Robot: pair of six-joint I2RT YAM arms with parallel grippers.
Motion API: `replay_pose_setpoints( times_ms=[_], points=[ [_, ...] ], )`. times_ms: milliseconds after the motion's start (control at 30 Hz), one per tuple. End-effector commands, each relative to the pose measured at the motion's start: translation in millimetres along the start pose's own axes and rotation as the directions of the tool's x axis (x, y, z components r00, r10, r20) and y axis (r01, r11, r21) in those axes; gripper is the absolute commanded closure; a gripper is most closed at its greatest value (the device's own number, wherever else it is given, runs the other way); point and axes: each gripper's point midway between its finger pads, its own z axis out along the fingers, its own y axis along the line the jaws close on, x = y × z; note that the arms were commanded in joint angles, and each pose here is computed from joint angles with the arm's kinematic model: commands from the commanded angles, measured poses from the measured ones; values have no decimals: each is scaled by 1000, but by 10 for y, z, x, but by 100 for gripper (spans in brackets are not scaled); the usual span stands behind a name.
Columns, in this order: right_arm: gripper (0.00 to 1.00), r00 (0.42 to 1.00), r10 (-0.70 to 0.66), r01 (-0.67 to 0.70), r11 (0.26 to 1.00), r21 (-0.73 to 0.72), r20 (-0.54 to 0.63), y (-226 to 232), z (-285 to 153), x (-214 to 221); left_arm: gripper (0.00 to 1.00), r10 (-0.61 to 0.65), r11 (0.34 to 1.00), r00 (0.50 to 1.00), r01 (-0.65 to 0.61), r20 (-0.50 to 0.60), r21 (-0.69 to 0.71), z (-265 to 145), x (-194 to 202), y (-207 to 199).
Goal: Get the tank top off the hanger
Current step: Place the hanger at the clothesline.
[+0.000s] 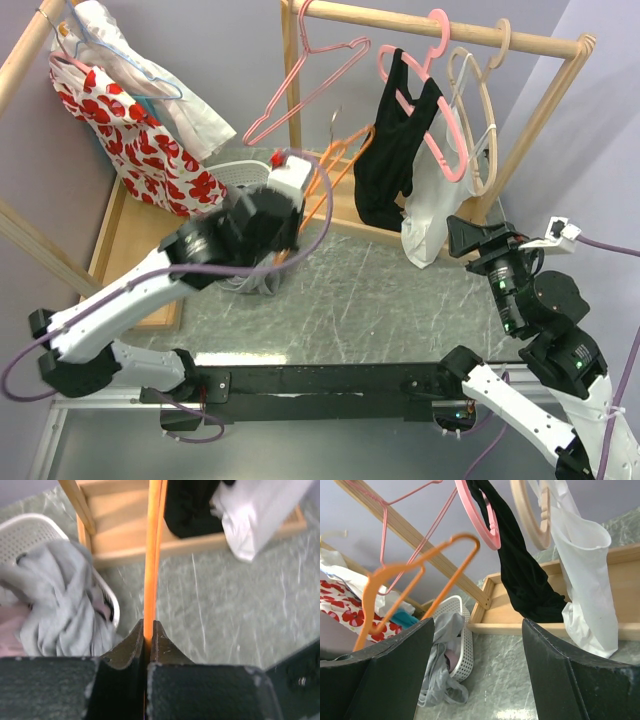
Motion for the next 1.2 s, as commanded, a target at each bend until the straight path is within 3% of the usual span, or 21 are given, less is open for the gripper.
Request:
replay_pose_setpoints(
  times_ms=[0,233,400,800,1167],
  points=[
    [22,1000,5,-5,1000,0,29,75,76,-85,99,-54,998,990,56,131,-7,286,-683,109],
    [22,1000,14,-13,999,-48,14,196,93,-78,99,-68,997,977,72,200,-11,845,-1318,281],
    [21,1000,5,-4,1000,-28,13,145,108,-41,99,-59,998,978,58,201,9,1092,-1477,214],
    [21,1000,-6,6,1000,-24,2,151,146,0,99,-102,994,936,109,336,-3,1236,-1854,350],
    [21,1000,-9,9,1000,-17,-5,135,156,32,99,-127,992,917,123,378,35,1262,-1908,304]
  ],
)
